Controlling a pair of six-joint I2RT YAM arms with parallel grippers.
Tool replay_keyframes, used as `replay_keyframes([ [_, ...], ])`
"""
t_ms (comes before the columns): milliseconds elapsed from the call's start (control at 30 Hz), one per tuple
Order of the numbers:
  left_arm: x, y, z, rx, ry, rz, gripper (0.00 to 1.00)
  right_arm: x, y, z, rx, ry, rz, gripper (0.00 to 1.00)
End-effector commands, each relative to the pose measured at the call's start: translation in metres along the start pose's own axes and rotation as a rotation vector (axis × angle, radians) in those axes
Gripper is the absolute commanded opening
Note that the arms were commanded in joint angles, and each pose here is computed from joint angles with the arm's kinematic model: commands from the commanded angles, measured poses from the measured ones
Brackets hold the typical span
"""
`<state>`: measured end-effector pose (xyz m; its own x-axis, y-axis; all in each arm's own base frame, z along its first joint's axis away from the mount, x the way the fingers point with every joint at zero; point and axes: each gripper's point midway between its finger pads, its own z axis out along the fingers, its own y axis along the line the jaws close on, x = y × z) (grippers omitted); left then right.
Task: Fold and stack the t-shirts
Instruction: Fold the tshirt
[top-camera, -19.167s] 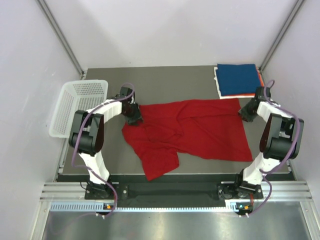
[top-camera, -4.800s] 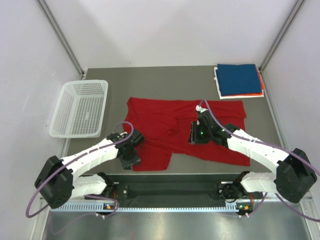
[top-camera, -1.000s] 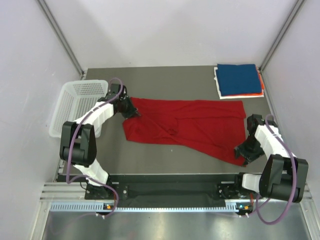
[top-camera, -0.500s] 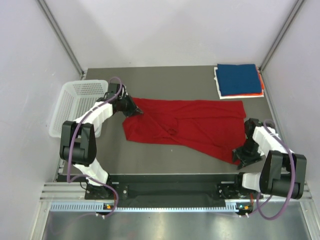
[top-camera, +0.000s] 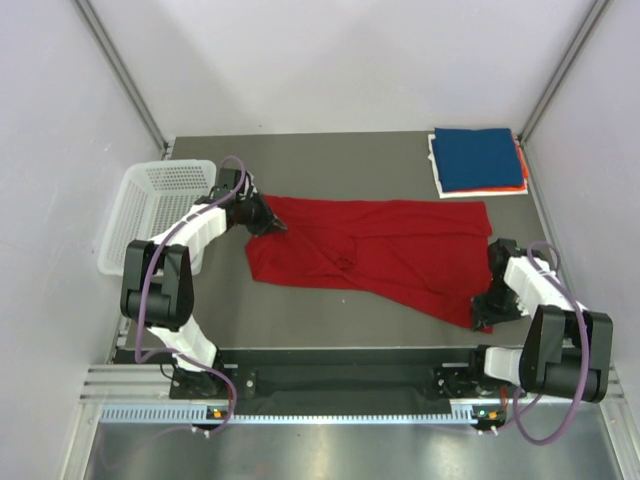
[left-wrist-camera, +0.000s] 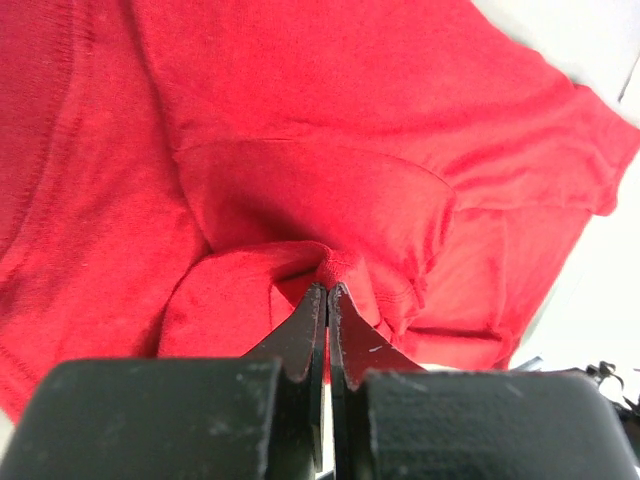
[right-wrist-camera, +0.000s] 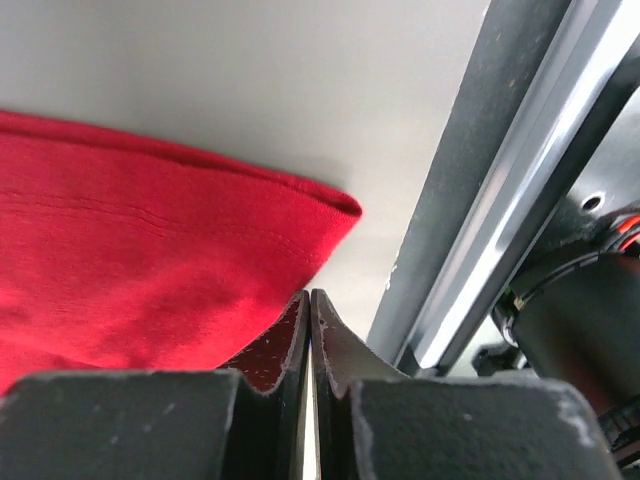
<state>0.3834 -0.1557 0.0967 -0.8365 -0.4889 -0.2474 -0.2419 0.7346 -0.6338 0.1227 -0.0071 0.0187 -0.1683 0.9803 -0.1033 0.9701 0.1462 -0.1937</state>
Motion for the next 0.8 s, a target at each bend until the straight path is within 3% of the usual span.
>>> replay_keyframes([
  [0,-0.013,-0.007,-0.016,0.009,-0.075,0.050,0.00,-0.018,0.006,-0.009,-0.038,-0.107,0.050,0.00],
  [267,-0.020,-0.005,-0.037,-0.028,-0.124,0.074,0.00,-0.045,0.013,-0.042,-0.059,-0.268,-0.012,0.00],
  [367,-0.020,-0.009,-0.041,-0.013,-0.134,0.071,0.00,-0.038,0.006,-0.042,-0.039,-0.239,-0.036,0.00],
  [467,-0.021,-0.010,-0.041,-0.015,-0.139,0.076,0.00,-0.026,0.002,-0.036,-0.055,-0.186,-0.007,0.36],
  [767,-0.017,-0.011,-0.041,-0.001,-0.122,0.094,0.00,-0.011,0.023,-0.016,-0.129,-0.107,0.117,0.35],
])
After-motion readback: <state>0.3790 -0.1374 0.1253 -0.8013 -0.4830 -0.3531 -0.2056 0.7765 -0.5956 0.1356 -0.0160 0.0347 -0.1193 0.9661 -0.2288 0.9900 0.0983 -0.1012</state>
